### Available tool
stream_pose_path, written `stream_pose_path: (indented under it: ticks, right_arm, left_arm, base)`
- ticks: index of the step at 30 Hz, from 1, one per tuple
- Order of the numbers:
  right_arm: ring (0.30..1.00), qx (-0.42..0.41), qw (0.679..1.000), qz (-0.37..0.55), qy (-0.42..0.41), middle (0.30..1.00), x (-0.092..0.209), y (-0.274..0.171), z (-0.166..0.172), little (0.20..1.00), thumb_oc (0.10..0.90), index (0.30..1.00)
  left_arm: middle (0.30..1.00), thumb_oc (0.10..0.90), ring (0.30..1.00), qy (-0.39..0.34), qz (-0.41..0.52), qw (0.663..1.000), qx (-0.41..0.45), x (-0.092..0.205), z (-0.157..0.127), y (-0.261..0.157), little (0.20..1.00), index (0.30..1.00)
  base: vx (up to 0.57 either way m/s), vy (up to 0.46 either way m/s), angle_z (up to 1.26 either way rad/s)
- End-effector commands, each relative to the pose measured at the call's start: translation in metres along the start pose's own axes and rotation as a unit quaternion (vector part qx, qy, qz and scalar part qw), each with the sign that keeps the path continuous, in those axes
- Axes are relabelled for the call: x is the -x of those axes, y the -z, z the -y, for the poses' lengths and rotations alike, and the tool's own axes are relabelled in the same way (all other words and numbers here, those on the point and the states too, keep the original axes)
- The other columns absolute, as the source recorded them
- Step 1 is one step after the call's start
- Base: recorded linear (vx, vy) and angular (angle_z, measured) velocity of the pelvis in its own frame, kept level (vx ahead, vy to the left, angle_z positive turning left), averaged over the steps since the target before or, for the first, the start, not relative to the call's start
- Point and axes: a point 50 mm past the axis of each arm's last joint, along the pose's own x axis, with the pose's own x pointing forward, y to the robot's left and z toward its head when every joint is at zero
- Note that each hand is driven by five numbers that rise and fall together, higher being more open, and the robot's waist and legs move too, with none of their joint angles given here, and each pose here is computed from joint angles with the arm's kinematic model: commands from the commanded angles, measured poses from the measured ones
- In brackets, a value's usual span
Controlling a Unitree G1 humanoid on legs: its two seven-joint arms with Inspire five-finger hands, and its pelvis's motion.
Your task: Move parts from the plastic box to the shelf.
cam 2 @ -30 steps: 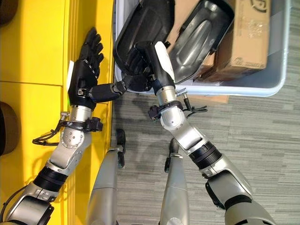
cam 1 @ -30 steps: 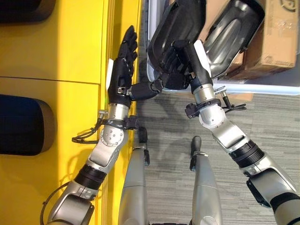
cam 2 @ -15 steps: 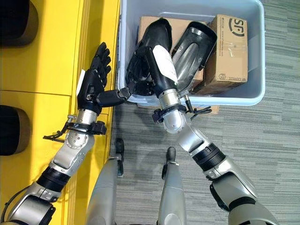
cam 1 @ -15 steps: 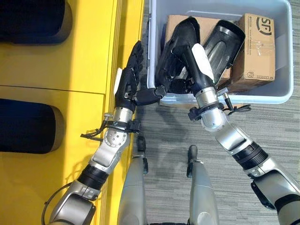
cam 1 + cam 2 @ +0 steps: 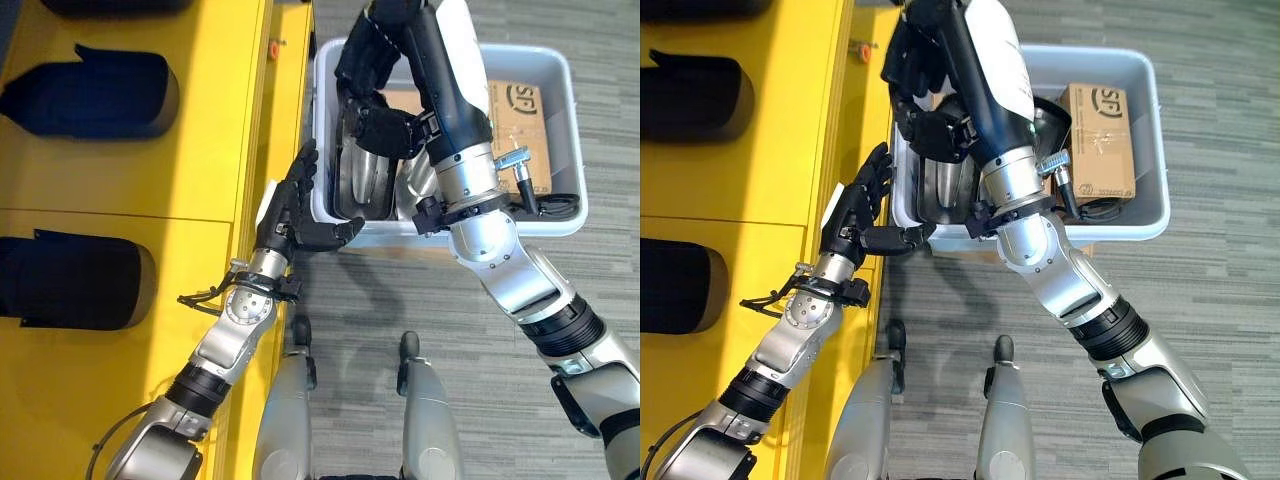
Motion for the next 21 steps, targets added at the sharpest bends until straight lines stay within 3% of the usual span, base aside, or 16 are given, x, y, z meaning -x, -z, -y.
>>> stream_pose_path:
  ticks: [1,3,6,12,13,15,16,21]
  right_arm:
    - [0.3,0.024,0.985,0.146,0.087,0.3,-0.028,-0.053,0.045,0.3,0.4,0.3]
    - [0.3,0.062,0.986,0.129,0.086,0.3,-0.022,-0.048,0.056,0.3,0.4,0.3]
    - [0.3,0.087,0.987,0.105,0.082,0.3,-0.017,-0.037,0.064,0.3,0.4,0.3]
    - [0.3,0.12,0.99,0.052,0.054,0.3,-0.01,-0.02,0.073,0.3,0.4,0.3]
    - [0.437,0.132,0.989,0.037,0.052,0.437,-0.008,-0.016,0.074,0.437,0.498,0.437]
    - [0.926,0.141,0.989,0.012,0.051,0.926,-0.007,-0.009,0.075,0.926,0.847,0.926]
    - [1.0,0.148,0.987,0.01,0.054,1.0,-0.007,-0.008,0.076,1.0,0.9,1.0]
    - [1.0,0.25,0.967,-0.019,0.052,1.0,0.0,0.011,0.086,1.0,0.9,1.0]
  left_arm:
    - [1.0,0.9,1.0,0.061,0.153,0.985,0.048,0.002,0.014,-0.055,1.0,1.0]
    - [1.0,0.9,1.0,0.092,0.154,0.982,0.056,0.035,0.001,-0.05,1.0,1.0]
    - [1.0,0.9,1.0,0.111,0.147,0.981,0.065,0.057,-0.009,-0.047,1.0,1.0]
    - [1.0,0.9,1.0,0.132,0.132,0.98,0.075,0.075,-0.02,-0.043,1.0,1.0]
    - [1.0,0.9,1.0,0.133,0.13,0.98,0.075,0.077,-0.022,-0.042,1.0,1.0]
    - [1.0,0.9,1.0,0.134,0.128,0.98,0.074,0.078,-0.023,-0.041,1.0,1.0]
    - [1.0,0.9,1.0,0.134,0.127,0.98,0.075,0.079,-0.024,-0.041,1.0,1.0]
    - [1.0,0.9,1.0,0.135,0.13,0.979,0.076,0.081,-0.027,-0.042,1.0,1.0]
  base:
    - [-0.01,-0.085,-0.04]
    - [0.01,-0.077,-0.02]
    - [0.04,-0.049,0.02]
    - [0.05,-0.033,0.09]
    - [0.01,-0.006,0.1]
    - [0.0,0.001,0.03]
    - [0.0,0.0,0.0]
    - [-0.01,0.005,0.01]
